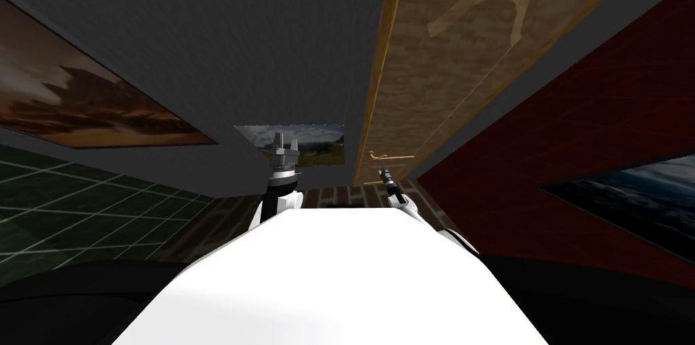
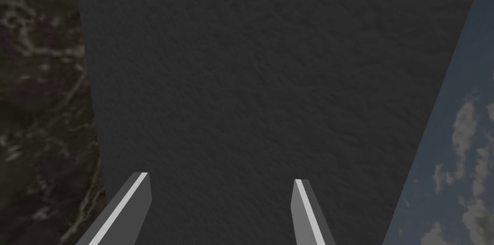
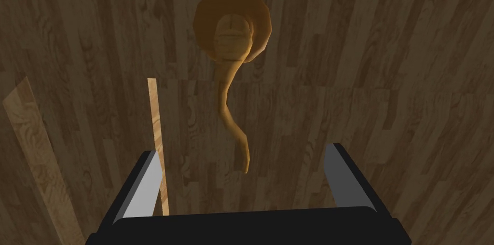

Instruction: Pull the door open

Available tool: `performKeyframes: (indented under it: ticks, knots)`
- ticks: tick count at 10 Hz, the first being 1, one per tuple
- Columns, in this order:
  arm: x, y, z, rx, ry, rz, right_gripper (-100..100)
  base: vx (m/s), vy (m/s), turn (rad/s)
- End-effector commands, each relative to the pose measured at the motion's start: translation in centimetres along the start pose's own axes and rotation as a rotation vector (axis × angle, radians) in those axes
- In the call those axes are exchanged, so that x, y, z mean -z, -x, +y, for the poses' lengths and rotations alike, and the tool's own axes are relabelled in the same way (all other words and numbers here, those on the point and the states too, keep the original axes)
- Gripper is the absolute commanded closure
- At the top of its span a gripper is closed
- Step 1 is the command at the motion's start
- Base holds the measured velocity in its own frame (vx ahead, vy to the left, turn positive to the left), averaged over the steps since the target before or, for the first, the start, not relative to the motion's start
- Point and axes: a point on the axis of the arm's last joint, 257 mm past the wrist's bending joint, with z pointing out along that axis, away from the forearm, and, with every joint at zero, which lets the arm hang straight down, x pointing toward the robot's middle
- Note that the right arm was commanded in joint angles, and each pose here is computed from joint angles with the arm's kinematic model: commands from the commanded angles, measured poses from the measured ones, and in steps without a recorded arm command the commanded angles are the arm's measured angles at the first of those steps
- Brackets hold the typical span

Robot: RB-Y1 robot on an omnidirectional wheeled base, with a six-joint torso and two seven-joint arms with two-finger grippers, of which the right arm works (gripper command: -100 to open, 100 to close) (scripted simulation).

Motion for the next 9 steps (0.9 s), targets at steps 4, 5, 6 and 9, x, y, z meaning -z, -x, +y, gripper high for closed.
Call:
performKeyframes:
  ticks: [4, 5, 6, 9]
  knots:
    - [1.69, 3.8, -0.5, -0.003, -0.005, -0.059, -100, 0.158, 0.054, 0.146]
    - [2.45, 5.5, -0.6, -0.003, -0.008, -0.084, -100, 0.092, 0.028, 0.157]
    - [3.18, 7.0, -0.8, -0.002, -0.009, -0.108, -100, 0.146, 0.021, 0.276]
    - [3.93, 8.5, -0.8, -0.001, -0.008, -0.130, -100, 0.149, 0.015, 0.122]
